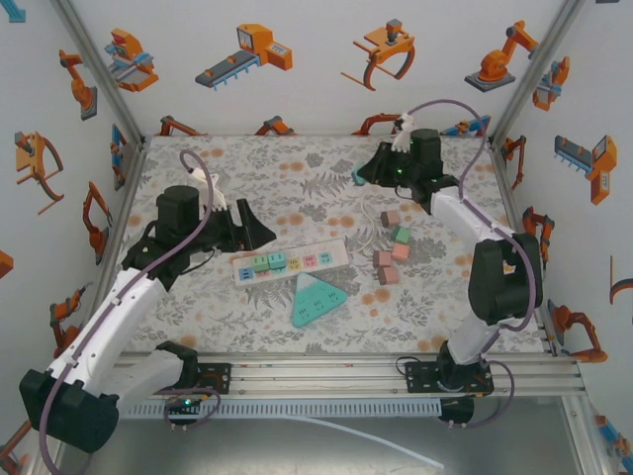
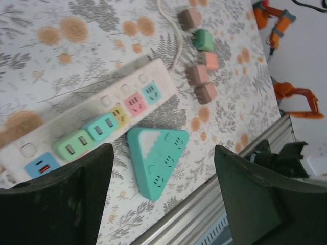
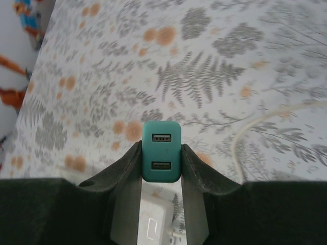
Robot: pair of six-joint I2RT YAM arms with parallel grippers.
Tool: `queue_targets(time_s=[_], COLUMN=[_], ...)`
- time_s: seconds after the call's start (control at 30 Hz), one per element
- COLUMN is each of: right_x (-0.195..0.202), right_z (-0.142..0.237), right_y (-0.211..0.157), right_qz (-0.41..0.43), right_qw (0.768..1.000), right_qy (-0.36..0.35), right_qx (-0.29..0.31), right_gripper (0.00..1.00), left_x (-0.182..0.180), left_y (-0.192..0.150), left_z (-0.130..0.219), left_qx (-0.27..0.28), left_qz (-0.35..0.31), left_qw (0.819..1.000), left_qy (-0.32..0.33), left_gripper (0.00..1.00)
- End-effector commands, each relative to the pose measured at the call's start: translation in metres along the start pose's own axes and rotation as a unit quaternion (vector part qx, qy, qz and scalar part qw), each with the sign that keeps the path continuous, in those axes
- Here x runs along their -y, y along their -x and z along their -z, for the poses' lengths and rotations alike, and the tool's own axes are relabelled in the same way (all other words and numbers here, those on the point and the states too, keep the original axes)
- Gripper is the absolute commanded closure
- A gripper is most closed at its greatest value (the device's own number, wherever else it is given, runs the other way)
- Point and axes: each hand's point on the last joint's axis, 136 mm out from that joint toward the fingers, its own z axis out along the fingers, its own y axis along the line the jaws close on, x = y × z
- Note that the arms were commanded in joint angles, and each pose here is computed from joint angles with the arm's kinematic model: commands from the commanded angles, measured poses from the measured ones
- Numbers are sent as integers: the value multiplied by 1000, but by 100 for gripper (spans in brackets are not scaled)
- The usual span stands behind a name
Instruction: Pull the plug off the socket
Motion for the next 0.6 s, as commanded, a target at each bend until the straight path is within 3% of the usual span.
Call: queue_targets(time_s=[0.0,0.13,0.33,0.57], right_x=[43,88,130,144], right_z=[-4,-12,-26,-40], right_y=[17,7,-14,-42], right_qz=[-88,-114,-150,-169], right_qw=[994,991,986,983], right_qy=[-32,-53,-71,-74], right_qx=[54,49,32,-9], right_gripper=[89,89,89,85], left_x=[25,41,43,37], left_y=[0,-9,-18,-18], left_z=[-7,-14,-20,-19], left_qx=[-14,-28,-44,-41], left_qz=[-41,-62,-69,-71], left_qw=[998,996,994,995], left_qy=[-46,-64,-70,-54], left_gripper=[19,2,3,3])
